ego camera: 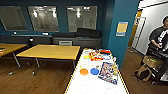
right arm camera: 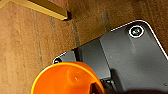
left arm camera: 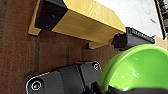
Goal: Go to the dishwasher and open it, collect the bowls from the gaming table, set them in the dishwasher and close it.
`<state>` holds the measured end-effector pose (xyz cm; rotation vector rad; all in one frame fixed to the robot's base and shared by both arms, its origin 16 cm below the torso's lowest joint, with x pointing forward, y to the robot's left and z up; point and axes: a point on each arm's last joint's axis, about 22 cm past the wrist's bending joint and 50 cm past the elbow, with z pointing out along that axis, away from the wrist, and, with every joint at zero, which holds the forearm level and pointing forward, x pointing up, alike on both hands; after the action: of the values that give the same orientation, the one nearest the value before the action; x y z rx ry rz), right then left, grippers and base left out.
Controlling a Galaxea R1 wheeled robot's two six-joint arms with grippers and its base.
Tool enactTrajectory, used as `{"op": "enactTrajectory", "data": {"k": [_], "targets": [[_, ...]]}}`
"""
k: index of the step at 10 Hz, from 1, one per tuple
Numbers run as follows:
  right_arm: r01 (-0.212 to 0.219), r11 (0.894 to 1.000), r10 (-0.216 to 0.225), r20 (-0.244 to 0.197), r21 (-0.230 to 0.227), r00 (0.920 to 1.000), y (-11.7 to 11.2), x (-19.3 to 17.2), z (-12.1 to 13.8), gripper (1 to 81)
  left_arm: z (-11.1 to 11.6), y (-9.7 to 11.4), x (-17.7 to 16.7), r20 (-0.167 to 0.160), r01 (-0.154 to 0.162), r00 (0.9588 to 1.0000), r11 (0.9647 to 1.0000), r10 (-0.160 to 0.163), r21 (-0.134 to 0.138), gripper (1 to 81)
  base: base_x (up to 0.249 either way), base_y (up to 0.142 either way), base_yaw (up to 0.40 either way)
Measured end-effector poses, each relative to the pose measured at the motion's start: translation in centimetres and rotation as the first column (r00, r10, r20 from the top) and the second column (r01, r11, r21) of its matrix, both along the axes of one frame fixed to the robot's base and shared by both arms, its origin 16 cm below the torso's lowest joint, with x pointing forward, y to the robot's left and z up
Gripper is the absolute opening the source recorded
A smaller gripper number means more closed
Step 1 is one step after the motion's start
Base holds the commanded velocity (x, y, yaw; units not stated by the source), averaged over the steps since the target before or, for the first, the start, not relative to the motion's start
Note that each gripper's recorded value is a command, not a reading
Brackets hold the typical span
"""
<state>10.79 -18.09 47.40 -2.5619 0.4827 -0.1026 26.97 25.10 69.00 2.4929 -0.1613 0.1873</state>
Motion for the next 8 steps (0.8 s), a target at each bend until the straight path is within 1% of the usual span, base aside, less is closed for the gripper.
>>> {"op": "enactTrajectory", "data": {"k": [1,2,3,4,5,6,7,8], "targets": [[0.001,1.0,-0.001,-0.007,-0.006,1.0,-0.3,-0.5,-0.2,1.0,-1.6,1.1,-1.8,-0.002,-0.007,1.0,0.9999,0.007,0.014,1.0,0.0,0.0,0.0],[0.003,1.0,-0.003,-0.016,-0.017,0.9999,-0.8,-1.2,-0.5,1.0,-3.6,2.4,-4.1,-0.013,-0.012,0.9998,0.9994,0.012,0.034,1.0,0.0,0.0,0.0],[0.001,1.0,-0.002,-0.028,-0.029,0.9996,-1.3,-2.3,-0.9,1.0,-5.7,3.4,-6.4,-0.026,-0.009,0.9996,0.9982,0.01,0.059,1.0,0.0,0.0,0.0],[0.0,0.999,-0.002,-0.037,-0.041,0.9993,-1.7,-3.1,-1.3,1.0,-7.3,3.8,-7.6,-0.02,-0.01,0.9997,0.9975,0.011,0.07,1.0,0.0,0.0,0.0],[0.003,0.998,-0.005,-0.043,-0.063,0.9991,-2.7,-3.8,-1.8,1.0,-8.4,3.4,-8.0,0.002,-0.015,0.9999,0.998,0.015,0.061,1.0,0.0,0.0,0.0],[0.004,0.997,-0.008,-0.048,-0.077,0.9988,-3.4,-4.4,-2.1,1.0,-9.4,2.8,-9.2,0.01,-0.016,0.9998,0.9987,0.015,0.049,1.0,0.0,0.0,0.0],[0.002,0.997,-0.006,-0.05,-0.079,0.9987,-3.3,-5.1,-2.2,1.0,-10.3,2.1,-11.2,0.001,-0.011,0.9999,0.9993,0.011,0.036,1.0,0.0,0.0,0.0],[-0.001,0.997,-0.002,-0.052,-0.072,0.9986,-2.5,-5.7,-2.3,1.0,-11.2,1.5,-13.1,-0.014,-0.008,0.9999,0.9995,0.008,0.03,1.0,0.0,0.0,0.0]]}}
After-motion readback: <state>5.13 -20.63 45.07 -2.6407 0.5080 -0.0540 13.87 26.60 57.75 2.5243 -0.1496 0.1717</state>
